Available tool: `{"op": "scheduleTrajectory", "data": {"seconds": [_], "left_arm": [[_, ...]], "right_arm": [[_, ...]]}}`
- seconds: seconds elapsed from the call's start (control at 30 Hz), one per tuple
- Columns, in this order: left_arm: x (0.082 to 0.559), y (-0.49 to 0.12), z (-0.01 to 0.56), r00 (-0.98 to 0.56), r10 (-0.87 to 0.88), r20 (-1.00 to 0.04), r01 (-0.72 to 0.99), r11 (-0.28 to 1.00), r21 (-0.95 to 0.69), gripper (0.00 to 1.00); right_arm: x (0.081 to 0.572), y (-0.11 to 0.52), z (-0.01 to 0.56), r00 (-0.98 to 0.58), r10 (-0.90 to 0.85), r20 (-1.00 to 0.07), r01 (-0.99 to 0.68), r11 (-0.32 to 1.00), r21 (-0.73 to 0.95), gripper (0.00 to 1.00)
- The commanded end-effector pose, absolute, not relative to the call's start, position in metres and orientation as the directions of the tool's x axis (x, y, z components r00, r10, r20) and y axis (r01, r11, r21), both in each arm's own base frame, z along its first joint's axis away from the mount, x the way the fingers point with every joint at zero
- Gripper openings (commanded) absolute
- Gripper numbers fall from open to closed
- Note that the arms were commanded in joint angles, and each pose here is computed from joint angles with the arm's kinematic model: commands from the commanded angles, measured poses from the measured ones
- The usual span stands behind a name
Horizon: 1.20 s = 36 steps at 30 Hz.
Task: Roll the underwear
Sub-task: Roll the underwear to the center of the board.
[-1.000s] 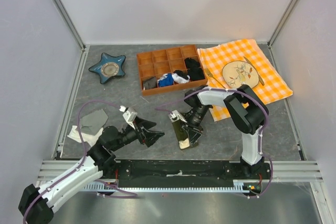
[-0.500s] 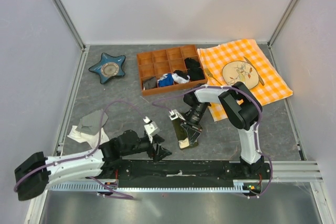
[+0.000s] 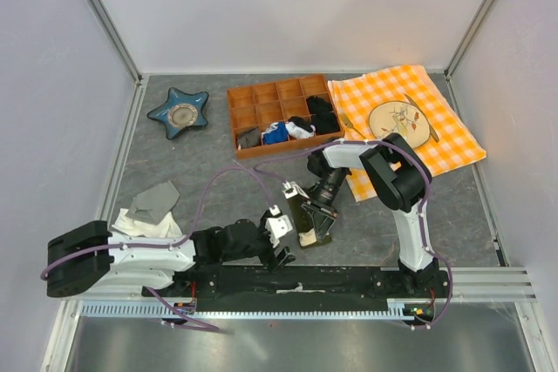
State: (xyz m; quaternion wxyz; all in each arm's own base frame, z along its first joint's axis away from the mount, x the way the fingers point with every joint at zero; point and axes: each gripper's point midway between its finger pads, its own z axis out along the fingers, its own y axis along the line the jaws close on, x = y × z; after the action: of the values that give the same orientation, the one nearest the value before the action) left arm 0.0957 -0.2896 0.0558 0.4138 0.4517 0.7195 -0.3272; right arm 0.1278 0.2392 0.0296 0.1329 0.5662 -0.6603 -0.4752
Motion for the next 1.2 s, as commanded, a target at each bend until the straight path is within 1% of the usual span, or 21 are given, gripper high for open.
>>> {"op": "scheduleTrajectory", "data": {"seconds": [0.0, 0.23, 0.5, 0.8, 0.93, 1.13, 1.17], "left_arm": [[0.112, -0.312, 0.084, -0.081, 0.364, -0.928, 0.929, 0.365, 0.062, 0.84], [0.114, -0.329, 0.082, -0.005, 0.423, -0.906, 0.929, 0.337, 0.152, 0.83], [0.115, -0.350, 0.081, 0.051, 0.462, -0.886, 0.925, 0.313, 0.217, 0.83], [0.122, -0.362, 0.061, 0.087, 0.564, -0.821, 0.904, 0.302, 0.303, 0.81], [0.126, -0.361, 0.049, 0.070, 0.612, -0.788, 0.895, 0.311, 0.321, 0.77], [0.126, -0.359, 0.036, 0.035, 0.644, -0.764, 0.895, 0.321, 0.311, 0.67], [0.126, -0.359, 0.034, 0.031, 0.647, -0.762, 0.896, 0.320, 0.309, 0.64]], "right_arm": [[0.136, 0.240, 0.022, -0.292, -0.872, -0.394, -0.643, -0.126, 0.756, 0.25], [0.138, 0.240, 0.020, -0.299, -0.874, -0.384, -0.638, -0.116, 0.762, 0.25], [0.137, 0.240, 0.019, -0.307, -0.876, -0.373, -0.629, -0.108, 0.770, 0.25], [0.138, 0.239, 0.018, -0.310, -0.876, -0.370, -0.628, -0.103, 0.771, 0.25], [0.138, 0.239, 0.018, -0.307, -0.878, -0.367, -0.628, -0.103, 0.772, 0.25], [0.138, 0.239, 0.018, -0.310, -0.878, -0.366, -0.626, -0.101, 0.773, 0.25], [0.138, 0.239, 0.018, -0.309, -0.877, -0.368, -0.627, -0.102, 0.772, 0.25]]}}
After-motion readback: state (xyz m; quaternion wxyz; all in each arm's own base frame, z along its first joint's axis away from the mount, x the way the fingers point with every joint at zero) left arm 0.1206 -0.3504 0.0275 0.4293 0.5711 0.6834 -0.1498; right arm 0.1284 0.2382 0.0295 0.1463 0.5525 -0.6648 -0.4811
